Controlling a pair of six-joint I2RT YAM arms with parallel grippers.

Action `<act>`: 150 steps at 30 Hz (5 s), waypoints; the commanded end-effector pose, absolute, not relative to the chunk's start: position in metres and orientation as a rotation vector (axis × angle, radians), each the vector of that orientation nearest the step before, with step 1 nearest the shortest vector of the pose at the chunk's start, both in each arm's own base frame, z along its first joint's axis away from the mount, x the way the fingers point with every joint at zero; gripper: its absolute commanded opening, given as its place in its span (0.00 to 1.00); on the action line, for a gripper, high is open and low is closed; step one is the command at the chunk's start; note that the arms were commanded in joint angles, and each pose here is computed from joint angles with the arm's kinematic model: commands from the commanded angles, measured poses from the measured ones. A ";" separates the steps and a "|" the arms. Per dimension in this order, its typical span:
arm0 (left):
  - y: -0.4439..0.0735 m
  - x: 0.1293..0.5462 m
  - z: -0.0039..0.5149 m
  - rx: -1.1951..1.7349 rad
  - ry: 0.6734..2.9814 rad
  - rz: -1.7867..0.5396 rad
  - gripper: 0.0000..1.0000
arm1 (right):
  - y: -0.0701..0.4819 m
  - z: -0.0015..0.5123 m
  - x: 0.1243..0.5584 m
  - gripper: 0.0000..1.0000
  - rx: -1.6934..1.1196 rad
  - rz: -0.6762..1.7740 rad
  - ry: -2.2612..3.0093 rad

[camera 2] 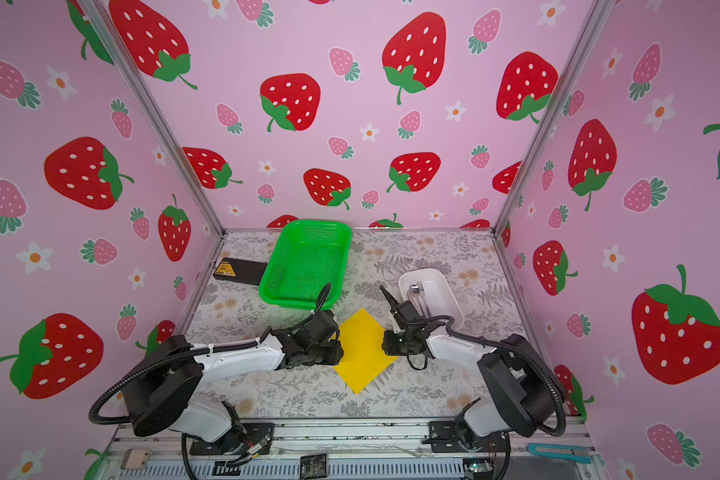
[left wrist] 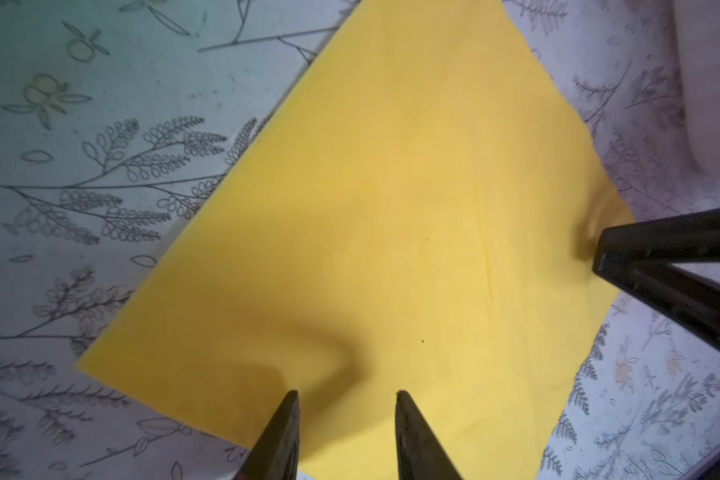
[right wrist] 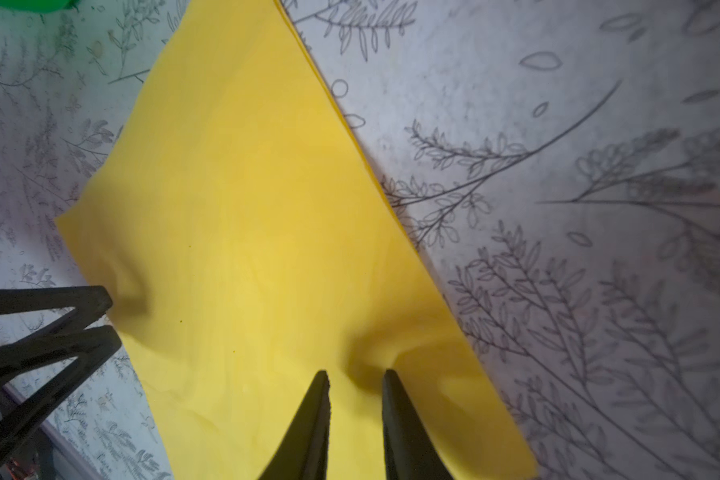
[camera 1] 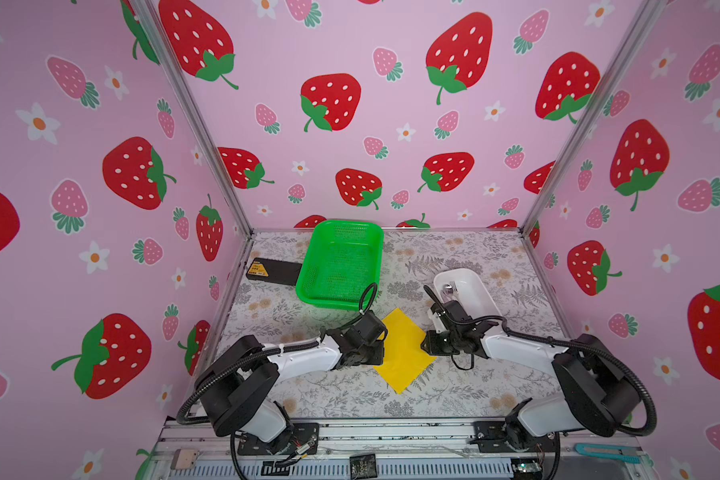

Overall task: Place the utensils on the paper napkin and roll it up
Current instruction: 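Hold the napkin with both grippers and spread it flat at the table center, then release the napkin, move the left gripper by the basket, right over the tray, then lower the right gripper into the white tray and grasp the silver fork, then carry the fork over the napkin with the right gripper while the left pins the napkin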

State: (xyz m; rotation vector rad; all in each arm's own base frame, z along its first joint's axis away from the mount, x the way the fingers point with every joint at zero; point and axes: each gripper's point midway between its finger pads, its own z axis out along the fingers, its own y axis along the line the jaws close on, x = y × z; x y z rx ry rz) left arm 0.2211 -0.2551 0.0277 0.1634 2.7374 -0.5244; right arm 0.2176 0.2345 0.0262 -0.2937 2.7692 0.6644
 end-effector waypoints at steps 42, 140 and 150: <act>-0.202 0.355 0.107 0.207 2.552 -0.487 0.54 | 0.127 0.104 0.323 0.35 0.074 0.341 2.526; -0.260 0.249 0.088 0.387 2.625 -0.742 0.59 | 0.142 0.155 0.344 0.02 -0.204 0.378 2.754; -0.267 0.238 0.044 0.366 2.742 -0.644 0.55 | 0.217 0.131 0.280 0.02 -0.307 0.617 2.773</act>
